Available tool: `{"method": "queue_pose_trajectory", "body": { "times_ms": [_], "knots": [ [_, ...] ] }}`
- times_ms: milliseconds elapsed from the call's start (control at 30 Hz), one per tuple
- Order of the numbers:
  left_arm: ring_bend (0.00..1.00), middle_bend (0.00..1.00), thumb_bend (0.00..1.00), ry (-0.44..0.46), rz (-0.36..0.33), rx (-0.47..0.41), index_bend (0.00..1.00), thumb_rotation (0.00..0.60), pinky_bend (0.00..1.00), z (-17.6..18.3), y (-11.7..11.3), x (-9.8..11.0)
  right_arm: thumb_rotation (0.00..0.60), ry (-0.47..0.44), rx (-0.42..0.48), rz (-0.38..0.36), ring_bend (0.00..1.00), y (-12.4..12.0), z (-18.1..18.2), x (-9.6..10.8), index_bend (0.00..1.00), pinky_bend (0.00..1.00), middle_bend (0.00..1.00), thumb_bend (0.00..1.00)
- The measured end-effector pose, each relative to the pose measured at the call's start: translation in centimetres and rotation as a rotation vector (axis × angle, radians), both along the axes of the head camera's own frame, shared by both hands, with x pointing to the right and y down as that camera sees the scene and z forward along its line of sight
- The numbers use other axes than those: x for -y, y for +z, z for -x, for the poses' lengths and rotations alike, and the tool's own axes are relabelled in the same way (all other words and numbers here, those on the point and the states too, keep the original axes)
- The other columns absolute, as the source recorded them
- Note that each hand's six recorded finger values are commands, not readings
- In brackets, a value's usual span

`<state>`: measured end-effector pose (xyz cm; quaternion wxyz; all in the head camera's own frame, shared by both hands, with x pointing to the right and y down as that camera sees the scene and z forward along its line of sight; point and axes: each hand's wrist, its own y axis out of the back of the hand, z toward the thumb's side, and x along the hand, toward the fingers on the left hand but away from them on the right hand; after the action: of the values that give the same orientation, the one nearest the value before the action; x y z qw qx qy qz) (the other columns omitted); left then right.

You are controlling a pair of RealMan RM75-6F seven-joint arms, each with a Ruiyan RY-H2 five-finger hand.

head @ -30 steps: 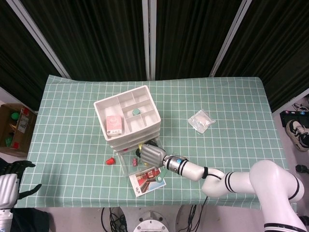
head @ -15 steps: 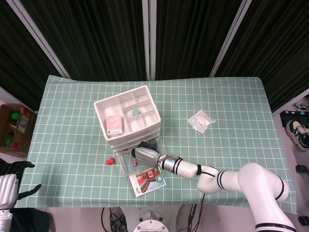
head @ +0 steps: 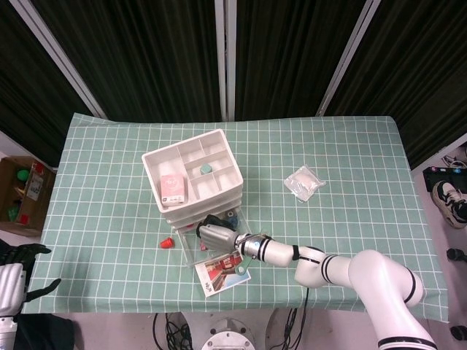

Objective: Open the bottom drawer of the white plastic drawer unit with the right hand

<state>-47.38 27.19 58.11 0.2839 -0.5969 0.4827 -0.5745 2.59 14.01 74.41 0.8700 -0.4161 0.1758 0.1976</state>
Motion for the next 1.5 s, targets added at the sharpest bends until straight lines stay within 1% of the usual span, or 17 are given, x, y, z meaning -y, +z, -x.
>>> {"method": "queue_pose_trajectory", "body": {
  "times_ms": [267, 367, 533, 667, 800, 933, 967, 1033, 1233, 1500],
  "knots": [
    [0.22, 0.29, 0.04, 0.002, 0.002, -0.007, 0.35, 0.6, 0.21, 0.0, -0.1, 0.1, 0.6, 0.031, 0.012, 0.013, 0.97, 0.5, -0.5, 0.3, 0.29, 1.0, 0.9, 0.28],
    [0.22, 0.29, 0.04, 0.002, 0.0, -0.009, 0.35, 0.6, 0.21, 0.0, -0.2, 0.2, 0.6, 0.05, 0.014, 0.023, 0.97, 0.7, -0.6, 0.5, 0.33, 1.0, 0.9, 0.28],
    [0.22, 0.29, 0.04, 0.001, -0.002, -0.008, 0.35, 0.6, 0.21, 0.0, -0.3, 0.2, 0.6, 0.076, 0.026, 0.041, 0.97, 1.0, -0.5, 0.7, 0.44, 1.0, 0.9, 0.28],
    [0.22, 0.29, 0.04, -0.001, -0.005, -0.009, 0.35, 0.6, 0.21, 0.0, -0.4, 0.2, 0.6, 0.088, 0.039, 0.051, 0.97, 1.2, -0.3, 0.7, 0.49, 1.0, 0.91, 0.28],
    [0.22, 0.29, 0.04, -0.003, -0.006, -0.01, 0.35, 0.6, 0.21, 0.0, -0.5, 0.2, 0.6, 0.088, 0.046, 0.05, 0.97, 1.3, -0.2, 0.7, 0.52, 1.0, 0.91, 0.32],
    [0.22, 0.29, 0.05, -0.003, -0.007, -0.01, 0.35, 0.6, 0.21, 0.1, -0.6, 0.1, 0.6, 0.093, 0.063, 0.067, 0.98, 1.3, 0.0, 0.6, 0.61, 1.0, 0.91, 0.44],
    [0.22, 0.29, 0.04, -0.003, -0.006, -0.009, 0.35, 0.6, 0.21, 0.1, -0.6, 0.1, 0.6, 0.095, 0.068, 0.074, 0.98, 1.2, 0.0, 0.5, 0.62, 1.0, 0.91, 0.45],
    [0.22, 0.29, 0.05, -0.003, -0.005, -0.009, 0.35, 0.6, 0.21, 0.1, -0.5, 0.1, 0.6, 0.092, 0.08, 0.08, 0.98, 1.0, 0.0, 0.4, 0.63, 1.0, 0.91, 0.47],
    [0.22, 0.29, 0.04, 0.005, -0.006, -0.008, 0.35, 0.6, 0.21, 0.0, -0.6, 0.2, 0.6, 0.102, 0.136, 0.119, 0.98, -0.2, 0.0, -0.1, 0.63, 1.0, 0.91, 0.48],
    [0.22, 0.29, 0.04, 0.017, -0.01, -0.003, 0.35, 0.6, 0.21, -0.3, -0.8, 0.5, 0.6, 0.126, 0.235, 0.154, 0.98, -3.0, -0.7, -0.3, 0.63, 1.0, 0.91, 0.48]
  ]
}}
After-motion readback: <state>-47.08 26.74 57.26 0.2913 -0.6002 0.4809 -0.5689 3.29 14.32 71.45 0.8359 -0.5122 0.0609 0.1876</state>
